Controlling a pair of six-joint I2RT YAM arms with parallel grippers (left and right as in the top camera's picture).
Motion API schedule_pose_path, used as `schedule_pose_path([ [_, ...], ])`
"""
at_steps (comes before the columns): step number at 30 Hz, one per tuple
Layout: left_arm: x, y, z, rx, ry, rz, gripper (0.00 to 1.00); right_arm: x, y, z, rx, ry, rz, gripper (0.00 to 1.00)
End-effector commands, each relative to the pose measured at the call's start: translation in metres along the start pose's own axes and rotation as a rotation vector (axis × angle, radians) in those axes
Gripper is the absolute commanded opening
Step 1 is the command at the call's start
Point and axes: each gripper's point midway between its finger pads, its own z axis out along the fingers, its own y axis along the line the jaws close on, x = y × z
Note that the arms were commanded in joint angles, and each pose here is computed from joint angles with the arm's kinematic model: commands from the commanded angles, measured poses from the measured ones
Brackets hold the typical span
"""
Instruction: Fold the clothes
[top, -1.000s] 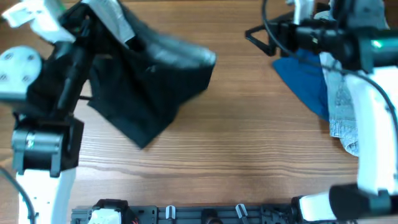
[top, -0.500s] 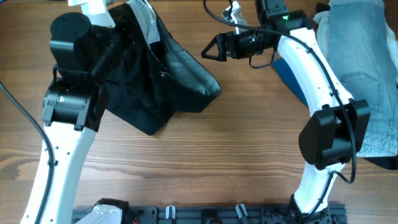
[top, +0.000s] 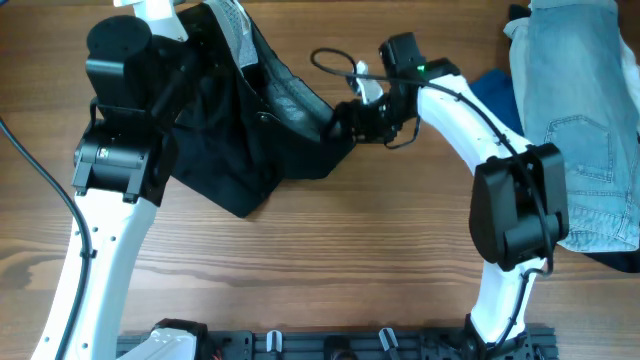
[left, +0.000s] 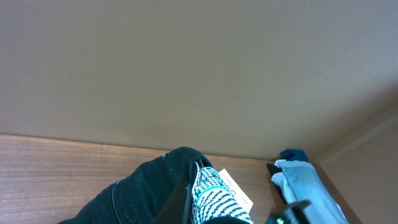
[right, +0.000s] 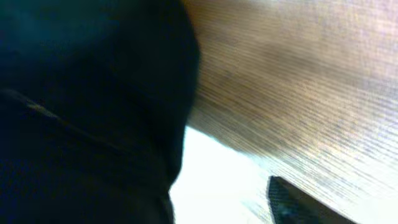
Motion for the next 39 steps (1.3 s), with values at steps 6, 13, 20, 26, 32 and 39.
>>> schedule_pose_path([
  [6, -0.010, 0.006, -0.002, -0.045, -0.041, 0.027, 0.04, 0.014, -0.048, 0.004, 0.110, 0.019, 0.154, 0.04],
  [13, -0.011, 0.009, -0.002, -0.063, -0.045, 0.026, 0.04, -0.045, -0.058, -0.122, 0.121, -0.321, 0.123, 0.04],
  [20, -0.063, -0.028, -0.021, 0.092, -0.247, 0.000, 0.04, -0.062, 0.031, -0.299, 0.297, -0.785, -0.116, 0.04],
  [26, -0.125, -0.076, -0.138, 0.214, -0.498, 0.028, 0.04, 0.021, 0.114, -0.419, 0.447, -1.136, -0.235, 0.04],
  [32, -0.119, -0.089, -0.236, 0.224, -0.543, 0.050, 0.04, 0.116, 0.152, -0.461, 0.535, -1.285, -0.285, 0.04],
  [39, -0.050, 0.007, -0.146, -0.222, -0.214, -0.001, 0.04, 0.054, 0.092, -0.394, 0.523, -0.978, -0.183, 0.04],
])
